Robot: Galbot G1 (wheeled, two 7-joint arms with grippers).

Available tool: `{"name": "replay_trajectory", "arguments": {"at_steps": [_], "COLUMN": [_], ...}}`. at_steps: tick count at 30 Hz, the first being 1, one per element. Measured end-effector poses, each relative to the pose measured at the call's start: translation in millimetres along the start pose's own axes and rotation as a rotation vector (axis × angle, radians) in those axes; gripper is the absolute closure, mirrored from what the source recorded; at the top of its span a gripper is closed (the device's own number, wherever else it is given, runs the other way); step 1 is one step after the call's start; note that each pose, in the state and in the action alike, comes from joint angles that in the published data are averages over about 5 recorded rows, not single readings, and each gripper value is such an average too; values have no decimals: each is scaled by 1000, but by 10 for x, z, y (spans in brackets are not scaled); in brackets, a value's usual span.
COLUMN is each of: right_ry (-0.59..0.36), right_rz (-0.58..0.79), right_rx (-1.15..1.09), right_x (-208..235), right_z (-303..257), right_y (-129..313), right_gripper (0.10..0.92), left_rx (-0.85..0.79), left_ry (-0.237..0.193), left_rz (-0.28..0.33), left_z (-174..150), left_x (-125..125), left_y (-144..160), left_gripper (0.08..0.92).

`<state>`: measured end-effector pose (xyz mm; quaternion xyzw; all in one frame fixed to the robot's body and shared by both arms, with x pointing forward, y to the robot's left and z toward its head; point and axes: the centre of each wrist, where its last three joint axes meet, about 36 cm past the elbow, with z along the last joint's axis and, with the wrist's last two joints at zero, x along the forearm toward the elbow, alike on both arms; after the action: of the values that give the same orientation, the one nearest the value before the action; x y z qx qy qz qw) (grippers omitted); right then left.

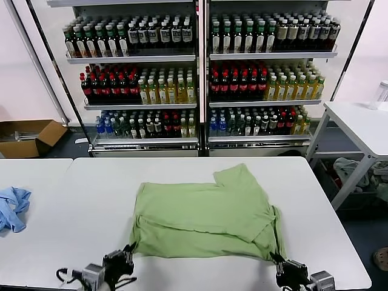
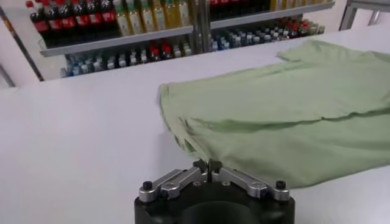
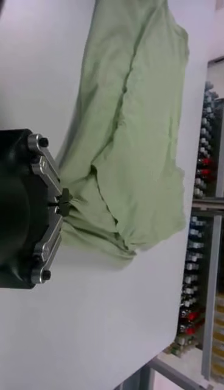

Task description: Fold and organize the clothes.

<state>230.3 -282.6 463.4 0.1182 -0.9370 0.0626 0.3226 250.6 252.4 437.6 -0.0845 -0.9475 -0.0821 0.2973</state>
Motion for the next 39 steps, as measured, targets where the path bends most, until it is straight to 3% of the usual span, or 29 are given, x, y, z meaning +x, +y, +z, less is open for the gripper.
{"name": "replay_trajectory", "arguments": {"at_steps": [9,15,29,33,39], "right_ry": [28,47,67,68,52], "right_rz": [-5,-10,-3,8,16], "right_rx": [4,2,-17,-25,-38], "right_x": [94,138,220,239,281], "right_z": [90,133,198,209,175], "right_y": [22,43,114,130,156], "right_gripper": [916,916,916,857,686], "left_rx": [-8,-12,-40,-48,-56], "left_ry": [63,69,67,66,52], "left_rz": [-101,-159,-230,-240,-260], "left_z": [278,366,436,433,407], "left_x": [221,310,341,363,427], "left_y": [-97,-120,-98,-106,-159], "left_gripper": [911,911,911,881,721]}}
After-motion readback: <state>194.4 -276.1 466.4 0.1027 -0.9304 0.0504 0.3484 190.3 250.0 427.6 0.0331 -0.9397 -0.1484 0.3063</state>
